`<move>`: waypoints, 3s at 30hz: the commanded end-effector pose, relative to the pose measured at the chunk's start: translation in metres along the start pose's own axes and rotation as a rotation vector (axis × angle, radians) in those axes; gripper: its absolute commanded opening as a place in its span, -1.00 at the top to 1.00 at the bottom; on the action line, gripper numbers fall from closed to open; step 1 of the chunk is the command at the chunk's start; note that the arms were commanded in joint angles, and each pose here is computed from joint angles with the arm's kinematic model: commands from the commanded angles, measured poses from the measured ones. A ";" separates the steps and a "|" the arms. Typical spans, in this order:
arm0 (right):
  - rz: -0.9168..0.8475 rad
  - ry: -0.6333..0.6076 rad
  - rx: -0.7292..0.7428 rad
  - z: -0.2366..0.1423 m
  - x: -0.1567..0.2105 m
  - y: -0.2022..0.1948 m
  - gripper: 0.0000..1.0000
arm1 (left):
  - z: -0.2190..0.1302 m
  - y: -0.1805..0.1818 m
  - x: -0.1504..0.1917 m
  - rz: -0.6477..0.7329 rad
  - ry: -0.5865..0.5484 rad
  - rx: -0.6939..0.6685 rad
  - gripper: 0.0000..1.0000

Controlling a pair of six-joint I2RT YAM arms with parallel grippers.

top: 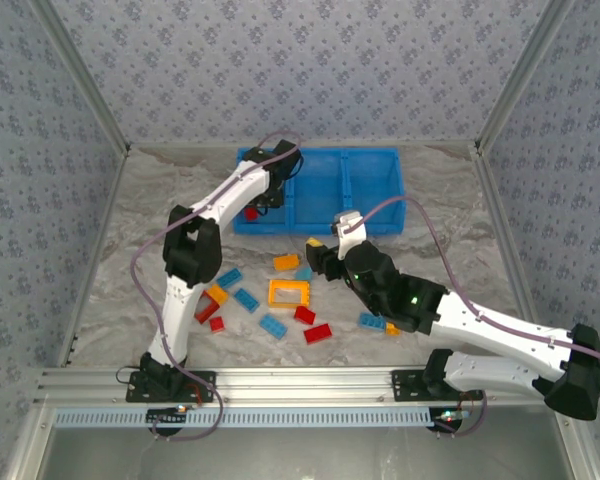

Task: Sort the legos into containers by color

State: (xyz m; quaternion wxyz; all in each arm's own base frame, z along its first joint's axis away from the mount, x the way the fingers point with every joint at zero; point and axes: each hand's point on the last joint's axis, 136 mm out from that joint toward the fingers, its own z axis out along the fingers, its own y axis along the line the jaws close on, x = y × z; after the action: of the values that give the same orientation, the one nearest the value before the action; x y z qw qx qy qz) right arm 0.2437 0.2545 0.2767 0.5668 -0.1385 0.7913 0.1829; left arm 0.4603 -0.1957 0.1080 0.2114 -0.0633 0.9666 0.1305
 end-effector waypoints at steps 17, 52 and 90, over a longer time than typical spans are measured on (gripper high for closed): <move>0.372 0.604 0.302 0.019 0.149 -0.010 0.14 | -0.223 0.054 0.134 0.017 -0.229 0.723 -0.27; 0.580 0.806 0.299 0.094 0.224 0.020 0.79 | -0.229 0.129 0.233 -0.075 -0.232 0.968 -0.54; 1.324 0.265 1.093 0.112 0.056 -0.229 1.00 | -0.305 -0.053 0.111 0.155 -0.540 1.050 -0.62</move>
State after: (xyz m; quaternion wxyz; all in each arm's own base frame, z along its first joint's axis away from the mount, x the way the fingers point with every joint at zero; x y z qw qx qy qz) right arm 0.4319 0.1149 0.1818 0.2804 0.5563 0.7753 0.1040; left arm 0.2434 -0.3344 0.2839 0.3944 0.1481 0.8427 -0.3353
